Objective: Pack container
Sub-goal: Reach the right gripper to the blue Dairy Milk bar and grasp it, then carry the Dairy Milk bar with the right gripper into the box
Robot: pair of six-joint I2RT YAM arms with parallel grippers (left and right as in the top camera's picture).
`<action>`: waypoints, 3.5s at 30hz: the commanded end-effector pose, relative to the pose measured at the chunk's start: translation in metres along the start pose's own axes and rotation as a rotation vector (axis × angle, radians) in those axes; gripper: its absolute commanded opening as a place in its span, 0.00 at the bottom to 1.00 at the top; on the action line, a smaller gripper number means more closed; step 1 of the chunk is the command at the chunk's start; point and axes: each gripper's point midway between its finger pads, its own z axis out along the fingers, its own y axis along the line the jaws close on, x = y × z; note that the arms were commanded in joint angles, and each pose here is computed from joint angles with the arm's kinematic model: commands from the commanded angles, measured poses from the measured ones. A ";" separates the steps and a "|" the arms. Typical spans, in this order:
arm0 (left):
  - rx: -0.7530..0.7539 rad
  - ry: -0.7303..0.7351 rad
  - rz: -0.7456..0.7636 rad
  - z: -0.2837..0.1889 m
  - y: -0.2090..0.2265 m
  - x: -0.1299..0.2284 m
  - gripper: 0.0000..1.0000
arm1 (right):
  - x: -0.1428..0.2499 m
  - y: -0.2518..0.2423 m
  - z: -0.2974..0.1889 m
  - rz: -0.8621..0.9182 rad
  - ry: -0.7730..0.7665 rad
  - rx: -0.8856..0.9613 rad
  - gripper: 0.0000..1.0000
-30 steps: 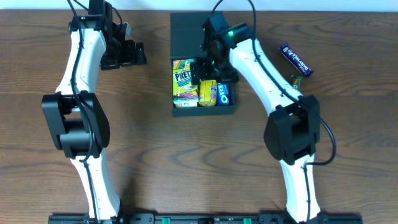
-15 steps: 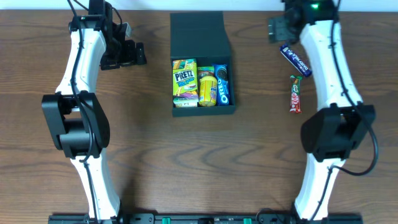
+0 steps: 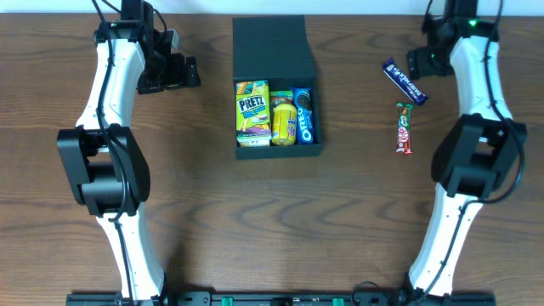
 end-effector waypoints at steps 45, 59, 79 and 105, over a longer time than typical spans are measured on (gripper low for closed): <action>-0.003 -0.005 0.013 -0.017 -0.003 0.001 0.96 | 0.027 0.049 0.045 -0.169 0.036 -0.245 0.62; 0.004 0.010 0.009 -0.017 -0.004 0.005 0.96 | 0.030 0.051 0.049 -0.164 0.048 -0.249 0.36; 0.004 0.013 0.009 -0.017 -0.005 0.006 0.96 | 0.020 0.056 0.039 -0.120 0.027 -0.246 0.11; 0.002 0.041 0.002 -0.017 -0.004 0.013 0.96 | 0.020 0.254 -0.184 0.244 0.064 -0.477 0.04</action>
